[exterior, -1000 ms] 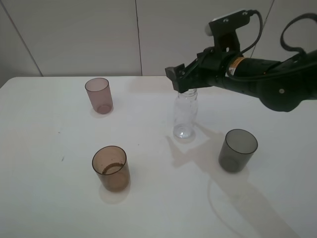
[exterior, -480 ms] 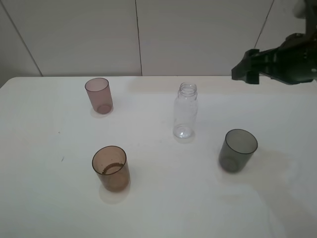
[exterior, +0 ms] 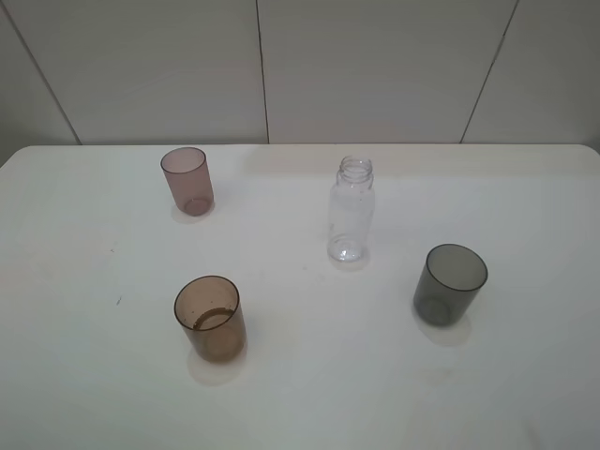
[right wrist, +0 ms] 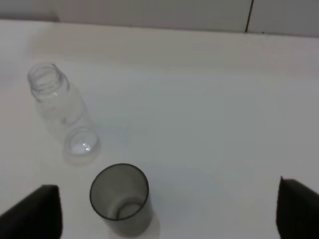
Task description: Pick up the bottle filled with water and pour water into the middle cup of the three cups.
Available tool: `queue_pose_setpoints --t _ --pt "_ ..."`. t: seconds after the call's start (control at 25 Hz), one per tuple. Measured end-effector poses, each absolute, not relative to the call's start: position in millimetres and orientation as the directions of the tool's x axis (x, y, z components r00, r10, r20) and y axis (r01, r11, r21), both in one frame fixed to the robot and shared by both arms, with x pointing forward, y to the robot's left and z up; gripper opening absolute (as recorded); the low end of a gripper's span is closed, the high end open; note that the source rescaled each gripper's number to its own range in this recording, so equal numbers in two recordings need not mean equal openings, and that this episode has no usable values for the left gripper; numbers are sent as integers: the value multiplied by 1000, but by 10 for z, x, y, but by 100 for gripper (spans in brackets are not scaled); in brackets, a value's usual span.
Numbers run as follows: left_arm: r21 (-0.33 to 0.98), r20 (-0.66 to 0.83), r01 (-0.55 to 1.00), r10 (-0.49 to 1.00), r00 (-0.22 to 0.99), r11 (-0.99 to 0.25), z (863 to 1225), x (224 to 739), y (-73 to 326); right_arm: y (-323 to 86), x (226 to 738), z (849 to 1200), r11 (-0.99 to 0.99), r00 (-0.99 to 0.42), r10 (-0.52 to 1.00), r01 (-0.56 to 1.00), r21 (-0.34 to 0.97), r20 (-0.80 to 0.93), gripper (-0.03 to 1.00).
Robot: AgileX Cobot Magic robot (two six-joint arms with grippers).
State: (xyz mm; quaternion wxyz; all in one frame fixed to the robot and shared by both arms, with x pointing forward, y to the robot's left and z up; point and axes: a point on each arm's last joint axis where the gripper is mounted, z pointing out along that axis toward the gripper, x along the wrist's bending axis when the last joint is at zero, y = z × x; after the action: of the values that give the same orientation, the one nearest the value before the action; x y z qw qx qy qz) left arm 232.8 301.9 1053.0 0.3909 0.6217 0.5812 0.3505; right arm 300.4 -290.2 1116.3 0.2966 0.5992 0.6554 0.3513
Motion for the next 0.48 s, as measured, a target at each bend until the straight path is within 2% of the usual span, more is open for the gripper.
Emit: queue_pose_setpoints --t 0.2,0.48 --pt "894 -19 449 997 79 -19 10530 2328 3019 -2961 2427 11197 20 -113 993 415 910 30 91" --pt "894 -19 449 997 79 -19 10530 2328 3019 -3014 2114 10952 31 -98 995 393 919 9 91"
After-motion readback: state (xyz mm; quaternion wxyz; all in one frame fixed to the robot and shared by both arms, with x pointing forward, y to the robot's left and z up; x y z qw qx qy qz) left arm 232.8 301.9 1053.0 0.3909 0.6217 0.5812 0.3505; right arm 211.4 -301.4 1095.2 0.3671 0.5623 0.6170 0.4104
